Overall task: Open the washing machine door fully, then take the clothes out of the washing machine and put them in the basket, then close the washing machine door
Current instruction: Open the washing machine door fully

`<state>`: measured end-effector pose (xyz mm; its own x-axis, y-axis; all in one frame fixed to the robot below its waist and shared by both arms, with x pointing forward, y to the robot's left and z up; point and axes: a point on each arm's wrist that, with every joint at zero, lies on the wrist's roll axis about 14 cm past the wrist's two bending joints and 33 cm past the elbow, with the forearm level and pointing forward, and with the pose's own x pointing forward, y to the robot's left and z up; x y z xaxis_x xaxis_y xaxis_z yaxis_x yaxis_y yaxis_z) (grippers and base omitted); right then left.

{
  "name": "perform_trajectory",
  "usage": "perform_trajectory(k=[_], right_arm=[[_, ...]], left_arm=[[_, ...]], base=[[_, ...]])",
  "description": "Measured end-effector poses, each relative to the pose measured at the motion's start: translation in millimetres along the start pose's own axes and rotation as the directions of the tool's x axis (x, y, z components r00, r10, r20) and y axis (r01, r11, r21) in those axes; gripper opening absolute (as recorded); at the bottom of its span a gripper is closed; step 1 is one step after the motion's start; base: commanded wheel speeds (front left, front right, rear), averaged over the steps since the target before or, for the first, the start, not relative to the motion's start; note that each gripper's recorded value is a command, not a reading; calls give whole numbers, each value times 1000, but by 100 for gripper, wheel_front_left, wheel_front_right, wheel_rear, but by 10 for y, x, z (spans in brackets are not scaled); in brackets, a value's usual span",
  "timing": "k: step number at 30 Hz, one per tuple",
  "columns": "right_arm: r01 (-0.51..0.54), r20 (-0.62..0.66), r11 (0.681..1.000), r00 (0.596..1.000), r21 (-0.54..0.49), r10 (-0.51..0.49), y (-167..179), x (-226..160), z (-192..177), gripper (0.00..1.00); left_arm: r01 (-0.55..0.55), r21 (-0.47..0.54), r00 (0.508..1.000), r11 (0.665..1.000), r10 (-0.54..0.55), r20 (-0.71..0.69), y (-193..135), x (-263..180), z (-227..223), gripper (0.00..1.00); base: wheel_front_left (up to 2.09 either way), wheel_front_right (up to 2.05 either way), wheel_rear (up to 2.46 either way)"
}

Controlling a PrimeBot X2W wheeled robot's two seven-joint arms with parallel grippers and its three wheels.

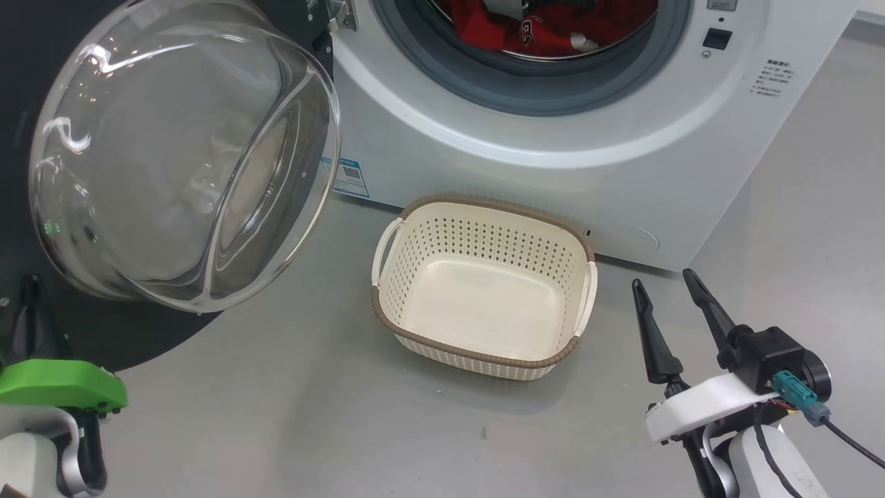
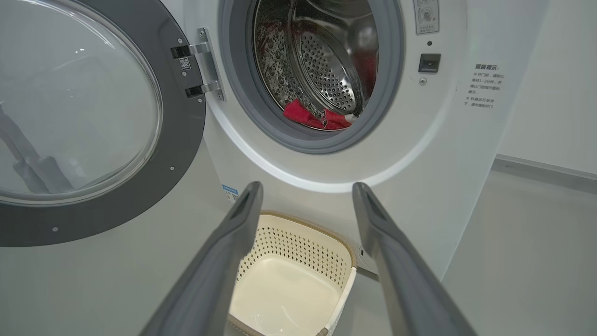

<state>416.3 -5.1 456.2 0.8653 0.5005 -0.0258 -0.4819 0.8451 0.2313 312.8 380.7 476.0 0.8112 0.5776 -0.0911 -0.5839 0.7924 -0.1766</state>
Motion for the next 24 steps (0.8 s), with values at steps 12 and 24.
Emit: perform_trajectory(k=[12, 24], right_arm=[[-6, 28, 1000, 1000, -10, 6, 33, -7, 119, 100], [-2, 42, 1000, 999, -12, 2, 53, -121, 191, 100]], left_arm=[[48, -23, 998, 999, -47, 44, -204, -138, 69, 0], [130, -66, 991, 989, -128, 44, -503, -508, -30, 100]], base=[[0, 0, 0], [0, 0, 0]])
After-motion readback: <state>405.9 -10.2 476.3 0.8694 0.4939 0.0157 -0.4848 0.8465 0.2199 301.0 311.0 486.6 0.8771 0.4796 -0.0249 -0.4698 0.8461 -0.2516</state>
